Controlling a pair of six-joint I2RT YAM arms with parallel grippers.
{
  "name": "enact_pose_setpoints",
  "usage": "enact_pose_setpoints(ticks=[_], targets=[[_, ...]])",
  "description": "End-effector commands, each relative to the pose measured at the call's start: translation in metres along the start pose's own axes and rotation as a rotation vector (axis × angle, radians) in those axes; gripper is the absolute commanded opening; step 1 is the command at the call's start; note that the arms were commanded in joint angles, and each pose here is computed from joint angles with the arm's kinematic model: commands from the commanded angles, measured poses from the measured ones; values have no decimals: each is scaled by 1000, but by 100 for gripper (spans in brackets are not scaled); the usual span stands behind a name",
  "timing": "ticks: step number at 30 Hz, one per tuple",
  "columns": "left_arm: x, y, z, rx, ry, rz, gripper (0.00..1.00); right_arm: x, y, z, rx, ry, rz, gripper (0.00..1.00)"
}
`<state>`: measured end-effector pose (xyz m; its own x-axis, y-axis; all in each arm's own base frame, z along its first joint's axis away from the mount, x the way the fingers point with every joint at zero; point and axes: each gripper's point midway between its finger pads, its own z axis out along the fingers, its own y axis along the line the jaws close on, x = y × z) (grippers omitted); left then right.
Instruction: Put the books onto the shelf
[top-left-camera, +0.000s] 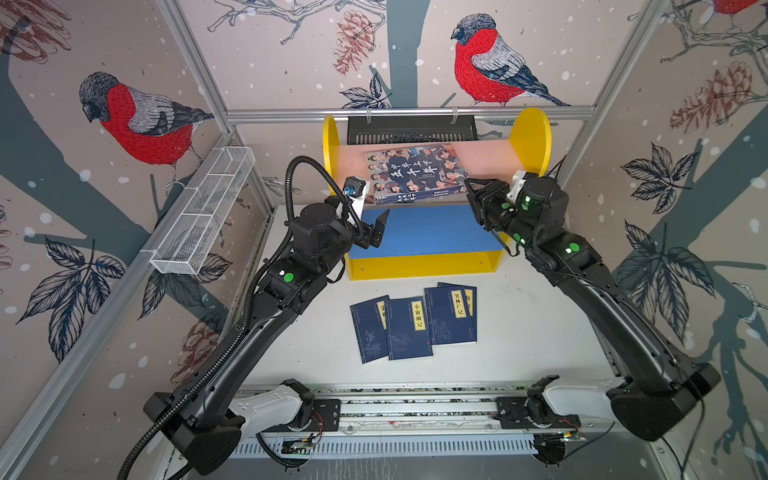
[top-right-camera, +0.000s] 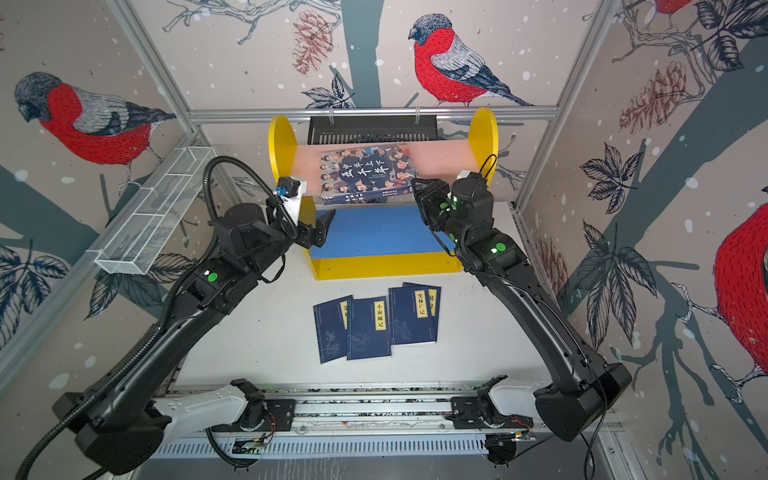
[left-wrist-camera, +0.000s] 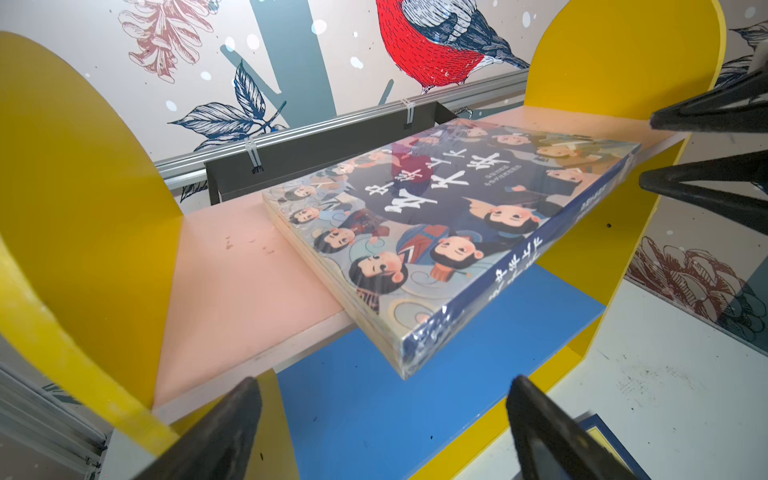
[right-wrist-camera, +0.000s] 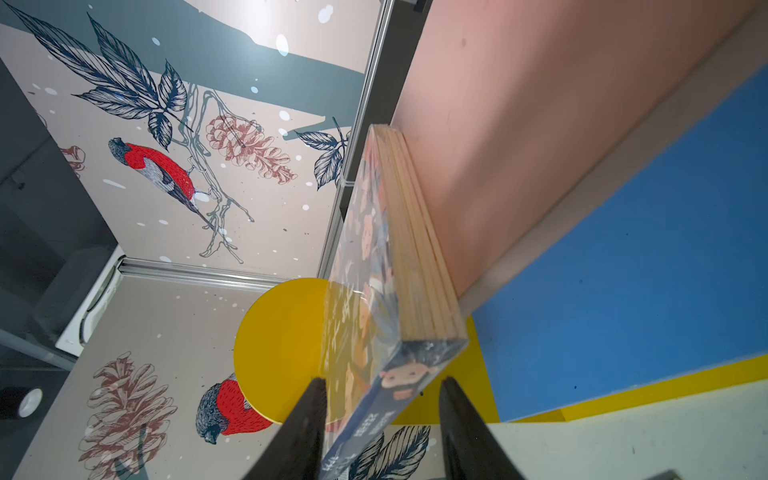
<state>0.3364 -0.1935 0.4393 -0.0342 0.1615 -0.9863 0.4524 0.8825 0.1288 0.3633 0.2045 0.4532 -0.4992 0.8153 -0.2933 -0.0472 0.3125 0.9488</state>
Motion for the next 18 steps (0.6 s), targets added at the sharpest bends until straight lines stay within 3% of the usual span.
enact_pose_setpoints(ticks=[1, 7, 18], targets=[[-15, 5, 3, -22, -49, 19, 92, -12, 8, -9, -11, -13, -119, 44], [-11, 6, 15, -36, -33, 40, 92, -35, 4, -12, -17, -40, -187, 45], [-14, 14, 26, -85, -34, 30, 92, -40, 14, 19, -94, 70, -233, 46]])
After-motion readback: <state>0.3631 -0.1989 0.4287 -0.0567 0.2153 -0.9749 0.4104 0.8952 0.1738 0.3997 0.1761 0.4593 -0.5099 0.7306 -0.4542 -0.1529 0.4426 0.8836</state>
